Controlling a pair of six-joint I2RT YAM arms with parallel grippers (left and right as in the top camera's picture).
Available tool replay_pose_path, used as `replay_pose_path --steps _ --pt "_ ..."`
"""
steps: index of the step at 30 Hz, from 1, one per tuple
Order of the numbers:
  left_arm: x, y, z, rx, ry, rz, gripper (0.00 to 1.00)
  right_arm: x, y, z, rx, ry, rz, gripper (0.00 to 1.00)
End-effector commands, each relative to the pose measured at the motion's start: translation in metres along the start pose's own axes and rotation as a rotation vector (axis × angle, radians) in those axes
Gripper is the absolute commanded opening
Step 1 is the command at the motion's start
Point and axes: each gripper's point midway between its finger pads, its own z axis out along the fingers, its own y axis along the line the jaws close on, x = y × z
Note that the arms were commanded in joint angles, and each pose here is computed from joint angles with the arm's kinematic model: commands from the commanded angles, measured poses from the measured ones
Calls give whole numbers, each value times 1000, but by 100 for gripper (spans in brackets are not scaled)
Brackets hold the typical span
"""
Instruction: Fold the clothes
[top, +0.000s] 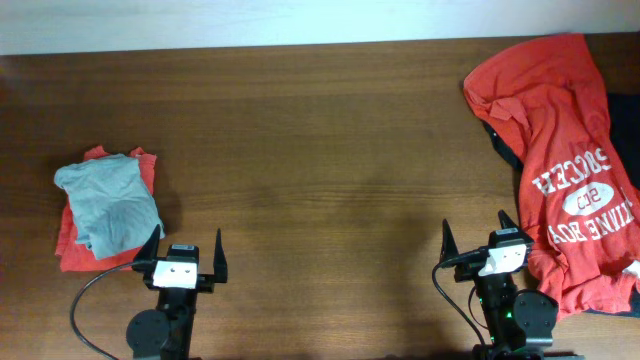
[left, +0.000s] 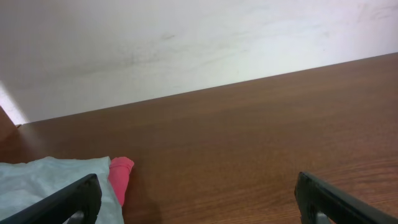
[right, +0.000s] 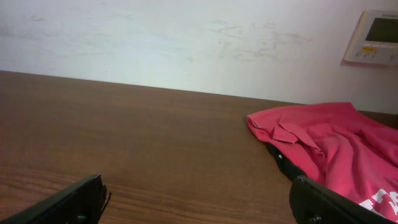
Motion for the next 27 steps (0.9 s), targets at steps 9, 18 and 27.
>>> replay_pose_path --steps 9,18,27 --pt "2 2 0 -12 5 -14 99 2 0 0 3 3 5 99" --pt "2 2 0 -8 2 -29 99 3 0 0 4 8 63 99" --pt "-22 6 -6 -14 -6 -46 99 -18 -17 -7 97 81 70 99"
